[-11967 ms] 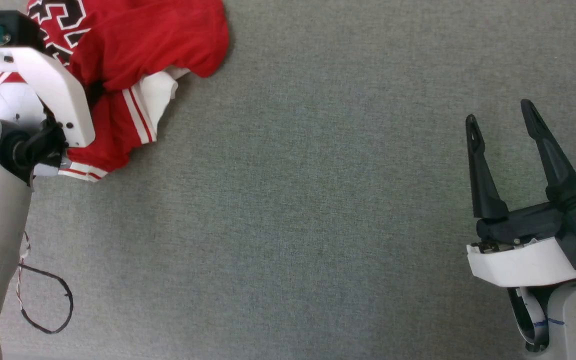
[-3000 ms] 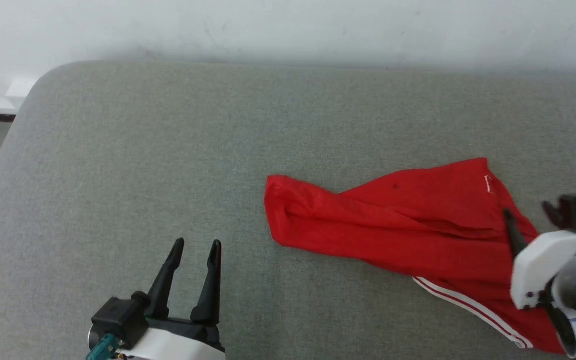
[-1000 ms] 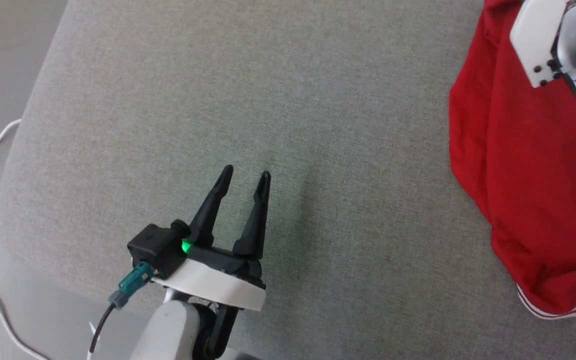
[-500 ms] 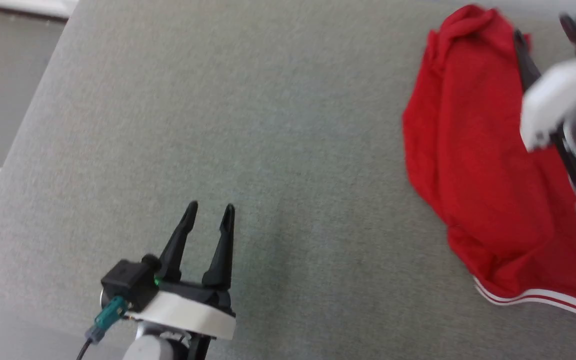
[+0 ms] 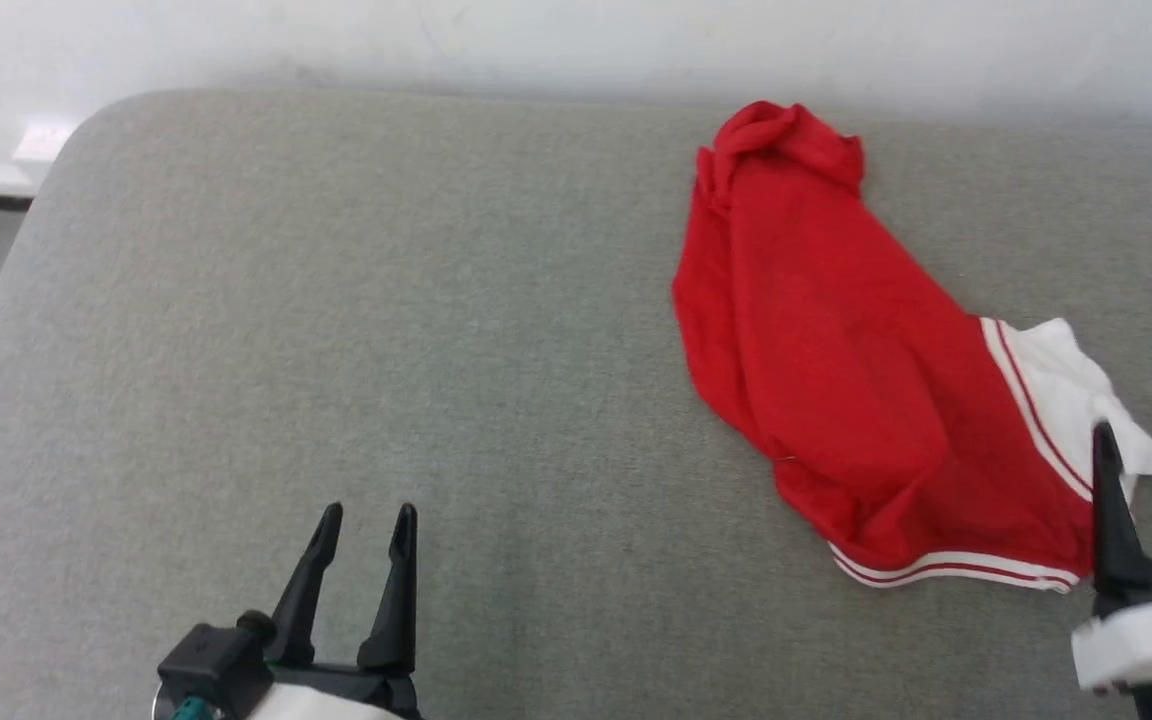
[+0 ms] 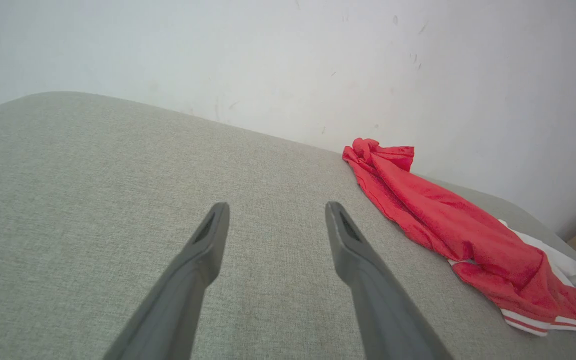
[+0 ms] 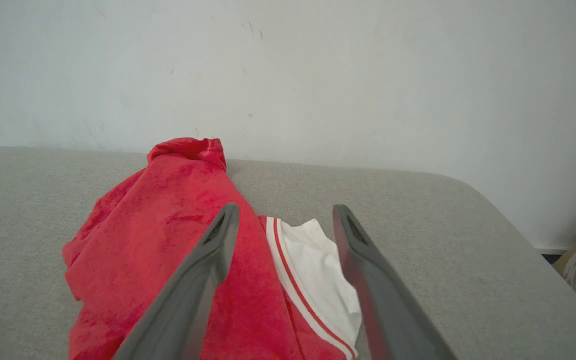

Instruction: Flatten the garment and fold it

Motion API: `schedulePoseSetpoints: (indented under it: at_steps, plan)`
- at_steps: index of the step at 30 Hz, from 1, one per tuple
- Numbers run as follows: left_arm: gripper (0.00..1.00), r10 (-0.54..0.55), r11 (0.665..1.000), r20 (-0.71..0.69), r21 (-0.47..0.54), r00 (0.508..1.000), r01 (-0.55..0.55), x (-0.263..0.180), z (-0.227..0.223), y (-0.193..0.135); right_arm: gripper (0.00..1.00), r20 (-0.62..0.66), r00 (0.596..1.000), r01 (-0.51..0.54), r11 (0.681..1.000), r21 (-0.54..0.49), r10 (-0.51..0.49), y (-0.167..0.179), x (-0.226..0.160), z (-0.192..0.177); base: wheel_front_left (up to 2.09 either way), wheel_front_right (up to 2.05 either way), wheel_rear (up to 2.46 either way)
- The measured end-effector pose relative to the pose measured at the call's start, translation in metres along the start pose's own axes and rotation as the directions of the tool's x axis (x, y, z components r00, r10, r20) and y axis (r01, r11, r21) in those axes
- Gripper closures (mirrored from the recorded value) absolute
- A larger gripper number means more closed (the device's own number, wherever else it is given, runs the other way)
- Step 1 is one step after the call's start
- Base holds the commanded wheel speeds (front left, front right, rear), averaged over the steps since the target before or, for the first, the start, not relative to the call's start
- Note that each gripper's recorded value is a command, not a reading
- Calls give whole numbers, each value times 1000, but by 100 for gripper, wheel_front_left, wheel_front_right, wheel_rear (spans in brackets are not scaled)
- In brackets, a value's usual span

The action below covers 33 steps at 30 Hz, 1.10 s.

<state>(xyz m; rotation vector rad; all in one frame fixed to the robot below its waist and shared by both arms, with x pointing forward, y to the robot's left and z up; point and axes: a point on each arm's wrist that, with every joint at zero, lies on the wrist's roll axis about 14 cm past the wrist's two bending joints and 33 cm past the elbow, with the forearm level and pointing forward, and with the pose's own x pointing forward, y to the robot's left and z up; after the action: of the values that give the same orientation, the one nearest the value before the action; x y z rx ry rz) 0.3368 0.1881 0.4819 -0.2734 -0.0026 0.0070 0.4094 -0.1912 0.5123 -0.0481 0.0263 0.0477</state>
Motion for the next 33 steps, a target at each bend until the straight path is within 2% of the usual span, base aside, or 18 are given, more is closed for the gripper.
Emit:
schedulePoseSetpoints:
  at_steps: [5, 10, 15, 19, 23, 29, 33]
  plan:
    - [0, -31, 1000, -5, -6, 1000, 31, -4, -2, -10, 0, 4, 997, 70, 995, 70, -71, -24, -37, -11, 0, 0, 0]
    - [0, -82, 997, 3, -13, 997, 82, 0, 0, -25, 0, 24, 994, 109, 991, 77, -111, -35, -51, -9, 0, 0, 0]
    - [0, -216, 976, 17, 42, 976, 215, 33, 18, -60, 0, 44, 988, 142, 987, 71, -146, -47, -52, -4, 0, 0, 0]
    - [0, -347, 930, -76, 98, 935, 353, 68, 19, -99, 0, 44, 987, 151, 986, 68, -155, -50, -43, -5, 0, 0, 0]
    - [0, -420, 883, -191, 139, 887, 448, 101, 10, -128, 0, 27, 988, 152, 986, 67, -154, -50, -34, -11, 0, 0, 0]
    - [0, -454, 835, -364, 146, 813, 531, 137, -22, -155, 0, -6, 988, 155, 986, 62, -155, -50, -20, -25, 0, 0, 0]
    - [0, -431, 819, -499, 133, 752, 558, 146, -60, -158, 0, -29, 987, 157, 986, 60, -155, -50, -13, -35, 0, 0, 0]
